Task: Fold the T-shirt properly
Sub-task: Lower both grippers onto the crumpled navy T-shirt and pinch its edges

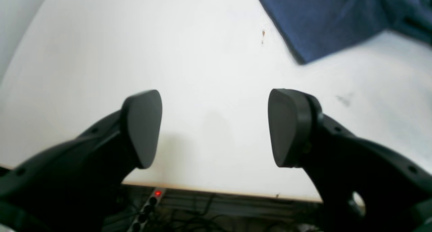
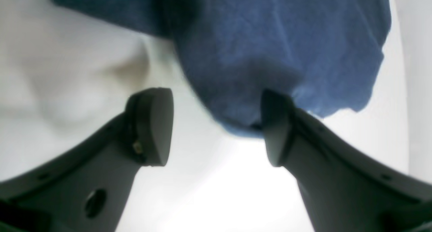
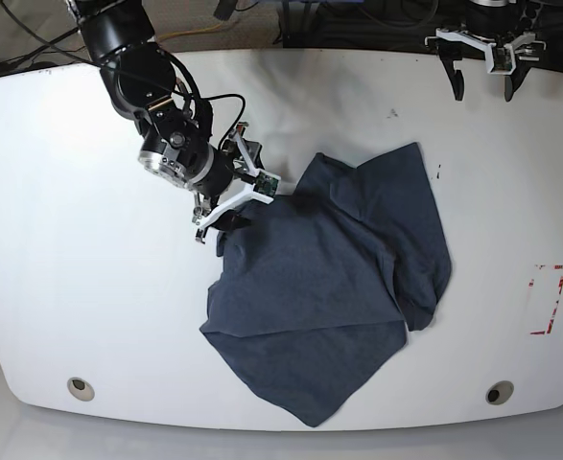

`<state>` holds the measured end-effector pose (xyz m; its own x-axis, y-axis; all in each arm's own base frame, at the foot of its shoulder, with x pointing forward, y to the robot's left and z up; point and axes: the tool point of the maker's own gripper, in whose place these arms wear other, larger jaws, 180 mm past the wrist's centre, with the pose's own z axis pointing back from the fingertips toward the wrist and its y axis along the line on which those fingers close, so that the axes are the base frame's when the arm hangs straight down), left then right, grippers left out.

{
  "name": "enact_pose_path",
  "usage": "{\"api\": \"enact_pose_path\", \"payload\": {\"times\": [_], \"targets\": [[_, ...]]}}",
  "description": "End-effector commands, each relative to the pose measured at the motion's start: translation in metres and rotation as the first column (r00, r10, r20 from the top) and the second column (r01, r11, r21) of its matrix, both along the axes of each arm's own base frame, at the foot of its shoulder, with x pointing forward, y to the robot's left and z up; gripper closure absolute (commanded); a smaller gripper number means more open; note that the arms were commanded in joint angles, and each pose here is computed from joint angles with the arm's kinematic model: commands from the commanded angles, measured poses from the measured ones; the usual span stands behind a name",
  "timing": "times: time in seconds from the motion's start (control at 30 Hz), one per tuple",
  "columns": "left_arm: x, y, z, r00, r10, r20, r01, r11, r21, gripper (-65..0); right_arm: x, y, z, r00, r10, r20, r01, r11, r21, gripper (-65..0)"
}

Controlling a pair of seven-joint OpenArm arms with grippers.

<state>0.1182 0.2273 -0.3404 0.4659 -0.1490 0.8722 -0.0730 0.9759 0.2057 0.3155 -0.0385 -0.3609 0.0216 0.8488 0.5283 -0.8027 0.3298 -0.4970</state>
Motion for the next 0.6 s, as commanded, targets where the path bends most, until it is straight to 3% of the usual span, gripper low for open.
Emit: {"api": "enact_pose_path", "payload": {"times": [0.0, 0.2, 0.37, 0.57], "targets": [[0.001, 0.0, 0.008, 1.0, -0.016, 0.022, 0.015, 1.0, 0.023, -45.8, 0.013, -0.001, 0.006, 1.0, 0.003, 0.027, -0.003, 1.0, -0.001, -38.5], [0.003, 0.0, 0.009, 0.999, -0.016, 0.03, 0.015, 1.0, 0.024, -45.8, 0.023, -0.003, -0.009, 1.0, 0.02, 0.008, -0.02, 1.0, -0.008, -38.5], [0.013, 0.0, 0.012, 0.998, -0.019, 0.056, 0.017, 0.999, 0.029, -45.8, 0.028, -0.014, -0.028, 0.999, 0.037, 0.021, -0.035, 0.995, -0.091, -38.5], [0.014, 0.0, 0.013, 0.998, -0.019, 0.06, 0.017, 0.999, 0.029, -45.8, 0.033, -0.012, -0.04, 0.999, 0.037, -0.001, -0.037, 0.997, -0.073, -38.4]]}}
